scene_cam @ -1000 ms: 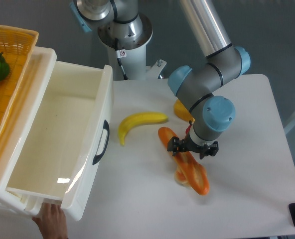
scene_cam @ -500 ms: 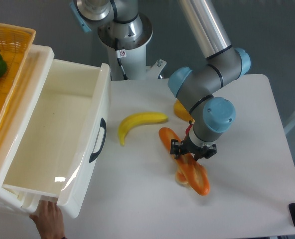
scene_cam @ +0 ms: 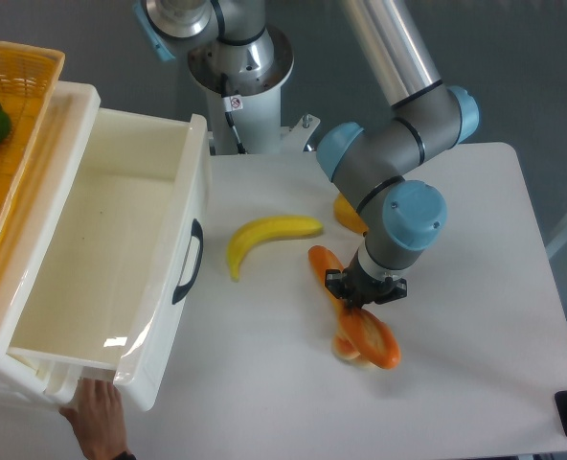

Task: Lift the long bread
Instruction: 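Close the gripper on the long bread's middle, then lift the gripped long bread up off the table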

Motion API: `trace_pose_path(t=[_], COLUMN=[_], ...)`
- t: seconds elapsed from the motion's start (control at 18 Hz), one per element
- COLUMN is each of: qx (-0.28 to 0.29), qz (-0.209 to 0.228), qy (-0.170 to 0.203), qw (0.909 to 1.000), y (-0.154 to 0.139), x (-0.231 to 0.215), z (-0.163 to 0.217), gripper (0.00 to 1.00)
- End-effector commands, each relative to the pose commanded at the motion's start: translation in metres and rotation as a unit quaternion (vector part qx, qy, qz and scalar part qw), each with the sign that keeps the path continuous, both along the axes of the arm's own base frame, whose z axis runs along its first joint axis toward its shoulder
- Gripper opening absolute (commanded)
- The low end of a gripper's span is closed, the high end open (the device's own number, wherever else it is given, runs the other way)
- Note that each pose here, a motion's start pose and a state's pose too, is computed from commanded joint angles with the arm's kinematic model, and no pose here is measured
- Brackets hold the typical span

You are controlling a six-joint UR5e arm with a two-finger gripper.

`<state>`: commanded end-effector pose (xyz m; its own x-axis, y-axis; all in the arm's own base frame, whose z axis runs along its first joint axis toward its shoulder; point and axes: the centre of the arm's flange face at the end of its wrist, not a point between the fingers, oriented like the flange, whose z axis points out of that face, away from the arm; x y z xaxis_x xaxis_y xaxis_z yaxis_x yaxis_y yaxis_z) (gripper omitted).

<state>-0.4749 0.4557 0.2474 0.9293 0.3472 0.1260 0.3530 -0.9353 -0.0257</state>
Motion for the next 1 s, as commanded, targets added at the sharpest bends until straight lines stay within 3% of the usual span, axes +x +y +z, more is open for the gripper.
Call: trace_pose_path(t=[0.22, 0.44, 0.78, 1.0], qx=[-0.003, 0.012, 0.016, 0.018], qz=[-0.002, -0.017, -0.109, -0.144], qy=[-0.004, 0.015, 0.019, 0.021], qw=[1.0000, 0.9997, 0.9937, 0.9891], y=[0.005, 0.007, 0.012, 0.010], x=[-0.007, -0.004, 0.013, 0.018], z=[0.024, 0.059, 0.087, 0.097], gripper=[0.00, 0.00, 0.00, 0.00])
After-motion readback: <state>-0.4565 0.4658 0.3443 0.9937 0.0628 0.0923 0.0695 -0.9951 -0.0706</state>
